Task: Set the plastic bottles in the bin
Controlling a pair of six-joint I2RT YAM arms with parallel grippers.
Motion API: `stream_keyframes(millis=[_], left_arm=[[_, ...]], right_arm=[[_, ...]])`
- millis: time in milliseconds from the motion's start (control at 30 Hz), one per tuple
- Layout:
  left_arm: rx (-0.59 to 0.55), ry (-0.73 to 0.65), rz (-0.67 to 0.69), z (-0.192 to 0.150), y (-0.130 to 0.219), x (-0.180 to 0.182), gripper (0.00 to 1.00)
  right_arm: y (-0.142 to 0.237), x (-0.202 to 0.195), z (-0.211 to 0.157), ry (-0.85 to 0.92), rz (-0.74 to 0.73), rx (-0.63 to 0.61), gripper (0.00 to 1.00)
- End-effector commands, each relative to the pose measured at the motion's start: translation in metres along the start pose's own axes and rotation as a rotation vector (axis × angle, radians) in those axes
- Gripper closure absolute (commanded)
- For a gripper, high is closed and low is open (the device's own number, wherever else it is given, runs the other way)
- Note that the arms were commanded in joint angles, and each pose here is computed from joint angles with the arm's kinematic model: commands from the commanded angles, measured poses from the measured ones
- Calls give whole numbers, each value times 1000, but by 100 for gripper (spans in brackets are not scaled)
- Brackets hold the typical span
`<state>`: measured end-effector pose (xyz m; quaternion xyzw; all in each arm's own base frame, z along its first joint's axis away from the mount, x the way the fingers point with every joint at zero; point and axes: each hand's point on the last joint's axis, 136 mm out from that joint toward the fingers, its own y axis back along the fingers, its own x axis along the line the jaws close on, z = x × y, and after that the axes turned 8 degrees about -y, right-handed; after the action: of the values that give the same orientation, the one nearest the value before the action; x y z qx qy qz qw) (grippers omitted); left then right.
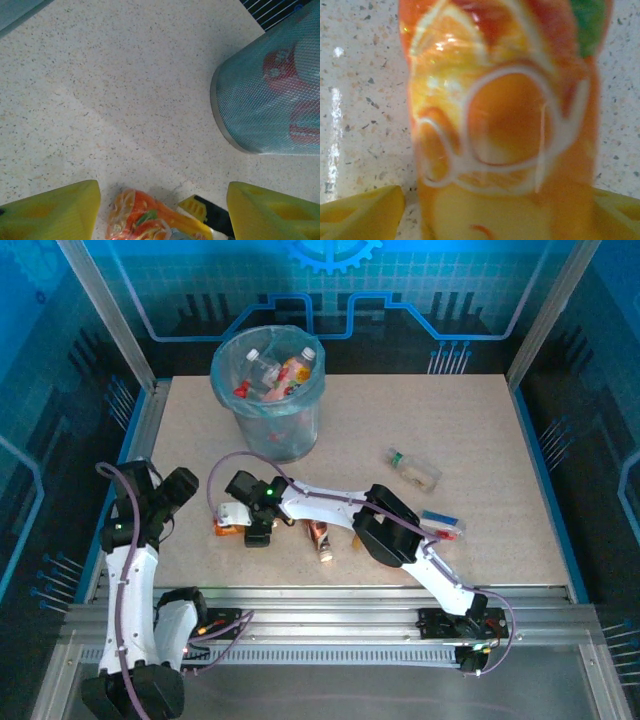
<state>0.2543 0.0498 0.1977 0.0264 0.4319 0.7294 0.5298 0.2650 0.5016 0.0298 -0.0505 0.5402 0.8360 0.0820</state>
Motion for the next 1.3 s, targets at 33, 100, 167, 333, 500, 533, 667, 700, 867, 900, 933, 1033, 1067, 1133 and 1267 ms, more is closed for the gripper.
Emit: stream_keyframes(millis=[33, 100, 167, 333, 500, 533, 667, 700, 867, 900, 933, 1033, 1067, 1133, 1267], left_arm=[[-69, 4, -29, 16, 17, -8, 32], [-118, -20, -31, 27, 28, -12, 32], [-157, -40, -22, 38, 41, -15, 32], [-203, -96, -14, 55, 69, -24, 32], [-209, -105, -152, 67, 86, -56, 32], [-216, -110, -196, 70, 90, -65, 32], [-277, -171, -367, 86, 115, -103, 31], [-294, -192, -401, 91, 122, -111, 30], [-347, -301, -608, 104, 161, -159, 29], [-355, -324, -659, 104, 169, -170, 28], [-362, -342, -704, 104, 176, -179, 28], [-374, -381, -859, 99, 198, -208, 21], [-371, -395, -907, 95, 203, -217, 20], [-347, -411, -976, 87, 209, -234, 6], [-287, -493, -1077, 61, 214, -268, 1]], right_arm=[[15, 4, 9, 3, 15, -18, 31], [32, 2, 21, -9, 16, -64, 37], [52, 1, 32, -23, 20, -107, 41], [100, 3, 52, -73, 38, -206, 44], [156, 0, 59, -155, 42, -301, 45], [164, -3, 57, -181, 41, -310, 45], [213, -18, 49, -310, 57, -404, 46], [226, -21, 47, -333, 60, -437, 46], [272, -45, 25, -449, 32, -551, 47], [280, -50, 20, -475, 28, -572, 47], [288, -54, 15, -495, 27, -590, 47], [316, -66, 1, -553, 22, -650, 47], [326, -69, -3, -568, 16, -674, 47], [344, -73, -10, -582, 6, -715, 47], [372, -74, -24, -602, 4, -778, 47]])
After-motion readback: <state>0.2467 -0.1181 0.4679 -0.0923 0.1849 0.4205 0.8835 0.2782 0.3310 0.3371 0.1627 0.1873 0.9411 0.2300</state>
